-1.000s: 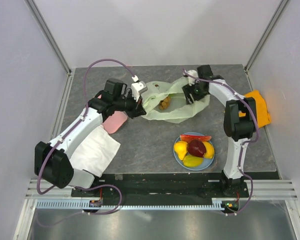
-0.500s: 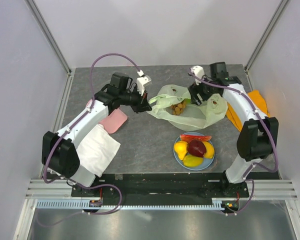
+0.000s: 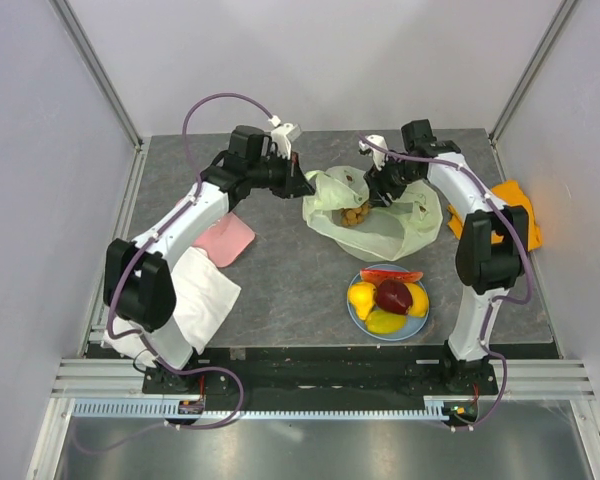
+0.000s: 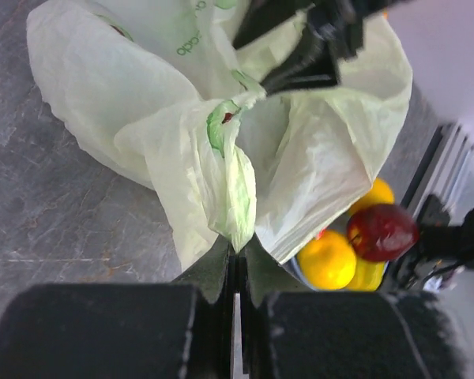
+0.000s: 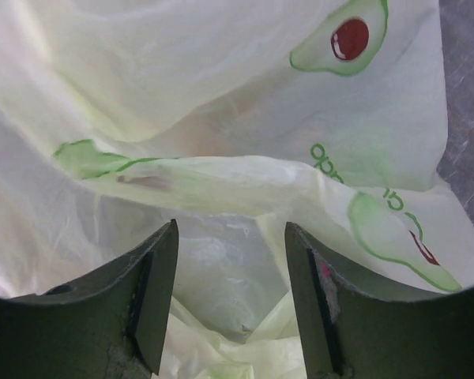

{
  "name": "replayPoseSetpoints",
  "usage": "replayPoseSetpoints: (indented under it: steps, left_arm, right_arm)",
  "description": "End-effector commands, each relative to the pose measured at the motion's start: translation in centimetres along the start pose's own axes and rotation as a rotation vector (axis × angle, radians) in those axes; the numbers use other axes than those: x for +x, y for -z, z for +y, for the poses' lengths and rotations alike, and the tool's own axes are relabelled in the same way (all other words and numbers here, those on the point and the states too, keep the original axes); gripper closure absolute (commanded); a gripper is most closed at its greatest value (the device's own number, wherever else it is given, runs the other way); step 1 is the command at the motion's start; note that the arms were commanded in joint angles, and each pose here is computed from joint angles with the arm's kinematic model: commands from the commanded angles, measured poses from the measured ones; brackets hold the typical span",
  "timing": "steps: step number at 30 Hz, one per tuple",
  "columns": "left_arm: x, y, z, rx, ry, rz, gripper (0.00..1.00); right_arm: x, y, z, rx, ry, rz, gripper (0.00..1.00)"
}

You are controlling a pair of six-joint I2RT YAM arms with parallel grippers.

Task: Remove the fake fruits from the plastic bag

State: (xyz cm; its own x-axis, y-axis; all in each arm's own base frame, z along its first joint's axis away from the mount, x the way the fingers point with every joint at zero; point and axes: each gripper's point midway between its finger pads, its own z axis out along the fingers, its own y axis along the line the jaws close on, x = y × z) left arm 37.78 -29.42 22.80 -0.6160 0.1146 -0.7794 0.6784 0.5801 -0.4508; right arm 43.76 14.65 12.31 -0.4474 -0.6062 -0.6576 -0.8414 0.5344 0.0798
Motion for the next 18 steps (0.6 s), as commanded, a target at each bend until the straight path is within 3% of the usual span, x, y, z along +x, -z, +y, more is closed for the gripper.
replayPoseSetpoints:
  steps: [1,6,11,18]
  left_arm:
    - [-4.3,-0.2,1.4,-0.064,0.217,-0.141,0.98]
    - [-6.9,0.3,-0.1,0.02,0.246,-0.216,0.98]
    - [-6.8,0.8,-2.2,0.123,0.264,-0.203,0.98]
    - [-4.6,0.9,-2.1,0.129,0.215,-0.156,0.98]
  right_arm:
    - [-4.3,4.0,3.3,-0.03,0.178,-0.133,0.34]
    - [-1.6,3.0,7.1,-0.058,0.279,-0.056,0.33]
    - [-0.7,1.0,3.0,0.145,0.218,-0.013,0.36]
    - [-1.5,-0.9,-4.6,0.348,0.07,0.016,0.37]
